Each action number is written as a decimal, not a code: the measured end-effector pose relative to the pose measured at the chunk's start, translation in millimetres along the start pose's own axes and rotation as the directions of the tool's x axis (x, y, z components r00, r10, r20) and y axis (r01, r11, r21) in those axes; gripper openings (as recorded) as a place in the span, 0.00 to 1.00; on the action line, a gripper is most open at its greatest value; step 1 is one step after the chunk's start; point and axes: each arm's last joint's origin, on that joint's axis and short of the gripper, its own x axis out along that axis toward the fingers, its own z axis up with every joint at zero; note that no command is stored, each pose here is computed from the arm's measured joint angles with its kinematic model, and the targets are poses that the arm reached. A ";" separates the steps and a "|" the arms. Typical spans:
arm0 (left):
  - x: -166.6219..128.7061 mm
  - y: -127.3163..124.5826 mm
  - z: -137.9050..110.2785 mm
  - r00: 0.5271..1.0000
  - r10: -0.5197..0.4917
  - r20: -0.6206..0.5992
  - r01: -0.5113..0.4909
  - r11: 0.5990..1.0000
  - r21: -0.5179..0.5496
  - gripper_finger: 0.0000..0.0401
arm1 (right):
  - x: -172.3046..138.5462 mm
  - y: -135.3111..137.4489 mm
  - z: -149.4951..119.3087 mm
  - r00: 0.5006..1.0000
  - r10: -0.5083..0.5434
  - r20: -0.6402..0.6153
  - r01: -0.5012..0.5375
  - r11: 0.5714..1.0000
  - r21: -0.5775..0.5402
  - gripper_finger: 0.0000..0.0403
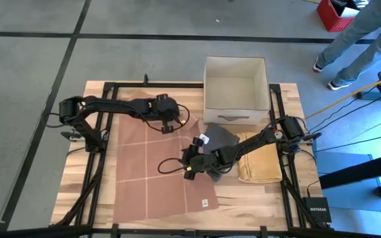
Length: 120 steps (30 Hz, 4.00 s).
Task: Fold towel
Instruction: Fold the brown towel
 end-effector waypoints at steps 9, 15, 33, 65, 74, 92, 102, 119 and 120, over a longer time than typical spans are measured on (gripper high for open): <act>8.2 -1.5 -8.4 0.997 -0.075 -0.023 0.074 0.997 -0.022 0.11 | 25.3 -1.2 -17.3 0.991 0.122 -0.051 -0.119 0.991 0.055 0.55; -3.4 -4.9 -0.3 0.994 -0.100 -0.045 0.100 0.995 0.014 0.31 | 35.7 -14.3 -27.0 0.982 0.130 -0.139 -0.112 0.986 0.127 0.55; 43.0 13.1 -0.9 0.907 -0.405 0.115 0.409 0.912 -0.016 0.37 | 34.8 -14.0 -30.5 0.977 0.125 -0.174 -0.114 0.991 0.071 0.55; 71.7 13.7 -17.2 0.865 -0.499 0.043 0.500 0.866 -0.011 0.37 | 35.1 -13.6 -28.4 0.980 0.128 -0.153 -0.116 0.990 0.081 0.55; 76.0 5.2 -17.9 0.752 -0.652 0.096 0.656 0.755 -0.007 0.37 | 35.1 -13.6 -28.2 0.980 0.128 -0.150 -0.117 0.990 0.082 0.55; 76.2 1.8 -18.0 0.737 -0.670 0.091 0.670 0.742 0.038 0.01 | 35.0 -13.6 -28.1 0.980 0.127 -0.150 -0.116 0.990 0.081 0.55; 23.1 39.1 11.7 0.892 -0.411 0.191 0.409 0.911 0.051 0.00 | 35.2 -14.0 -27.4 0.983 0.113 -0.141 -0.102 0.991 0.081 0.55; 40.1 110.6 25.9 0.897 0.106 0.429 -0.111 0.994 -0.013 0.01 | 35.2 -13.6 -26.3 0.985 0.116 -0.132 -0.105 0.991 0.084 0.55; 44.6 110.9 25.2 0.897 0.108 0.428 -0.119 0.993 -0.003 0.01 | 35.3 -13.7 -26.3 0.984 0.116 -0.132 -0.106 0.991 0.084 0.55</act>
